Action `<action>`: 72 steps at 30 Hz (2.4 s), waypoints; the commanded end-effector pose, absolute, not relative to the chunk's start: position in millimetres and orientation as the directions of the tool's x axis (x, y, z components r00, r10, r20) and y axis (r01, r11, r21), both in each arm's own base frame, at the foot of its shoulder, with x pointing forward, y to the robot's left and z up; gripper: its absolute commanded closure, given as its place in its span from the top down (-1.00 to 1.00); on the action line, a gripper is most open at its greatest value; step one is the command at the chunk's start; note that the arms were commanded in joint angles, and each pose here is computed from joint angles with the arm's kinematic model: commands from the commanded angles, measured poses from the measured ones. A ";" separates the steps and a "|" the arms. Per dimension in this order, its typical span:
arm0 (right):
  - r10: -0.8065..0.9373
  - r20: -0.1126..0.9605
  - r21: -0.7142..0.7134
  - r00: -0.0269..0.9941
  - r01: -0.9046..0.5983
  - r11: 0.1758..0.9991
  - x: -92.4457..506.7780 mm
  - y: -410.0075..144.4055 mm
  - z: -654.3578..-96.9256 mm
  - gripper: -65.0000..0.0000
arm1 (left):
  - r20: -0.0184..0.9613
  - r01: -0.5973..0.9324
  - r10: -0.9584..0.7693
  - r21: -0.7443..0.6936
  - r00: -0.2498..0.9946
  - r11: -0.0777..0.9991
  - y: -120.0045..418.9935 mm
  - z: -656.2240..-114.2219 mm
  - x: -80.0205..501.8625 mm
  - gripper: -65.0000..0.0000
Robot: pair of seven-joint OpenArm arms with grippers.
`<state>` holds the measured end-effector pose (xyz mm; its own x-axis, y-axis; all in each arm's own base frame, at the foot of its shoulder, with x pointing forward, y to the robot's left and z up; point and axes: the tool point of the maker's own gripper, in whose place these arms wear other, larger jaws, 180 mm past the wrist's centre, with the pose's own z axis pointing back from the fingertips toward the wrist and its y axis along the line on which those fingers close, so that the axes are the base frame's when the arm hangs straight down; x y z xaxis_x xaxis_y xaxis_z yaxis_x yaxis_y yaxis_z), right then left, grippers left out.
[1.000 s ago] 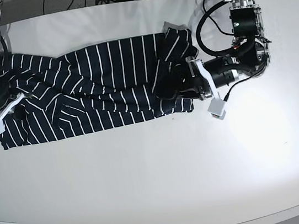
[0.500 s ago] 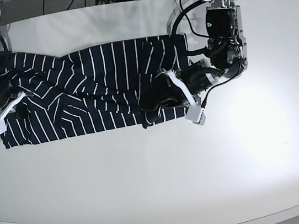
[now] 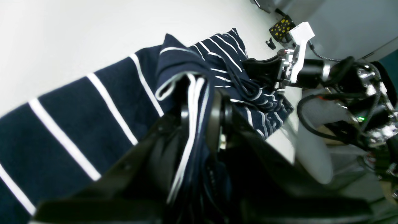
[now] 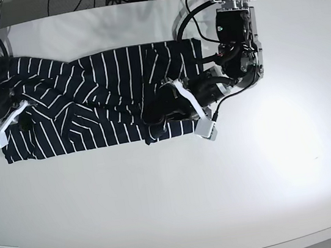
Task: Fold the T-shirt properly
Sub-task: 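Fold the strip end held by the left gripper toward the right gripper, then press the folded end down with the left gripper and release it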
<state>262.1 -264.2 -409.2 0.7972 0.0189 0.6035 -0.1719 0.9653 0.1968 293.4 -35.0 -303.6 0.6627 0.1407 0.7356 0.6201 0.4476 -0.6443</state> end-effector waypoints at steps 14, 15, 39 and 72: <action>0.092 0.450 0.212 0.888 -0.207 0.955 226.6 -258.4 -432.7 -1.00 | 0.705 0.639 0.316 -0.709 0.635 0.298 -29.4 -256.7 300.0 -0.37; 0.092 0.450 0.212 0.888 -0.207 0.955 226.8 -258.4 -432.6 -1.00 | 0.705 0.636 0.319 -0.709 0.633 0.303 -27.2 -256.8 301.1 -0.64; 0.093 0.455 0.209 0.886 -0.208 0.956 229.1 -258.8 -431.4 -1.00 | 0.697 0.674 -0.011 -0.690 0.717 0.265 -74.4 -297.0 249.5 -1.00; 0.092 0.478 0.206 0.874 -0.213 0.955 239.4 -258.7 -425.4 -1.00 | 0.626 0.743 -0.513 -0.165 0.587 0.649 14.5 -387.6 276.3 -1.00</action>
<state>260.8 -251.8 -407.3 0.8103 0.0330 0.5851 -0.2147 0.9457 0.2440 273.2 -4.2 -378.4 0.5773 -0.4495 0.6817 0.7521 0.6179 -0.2294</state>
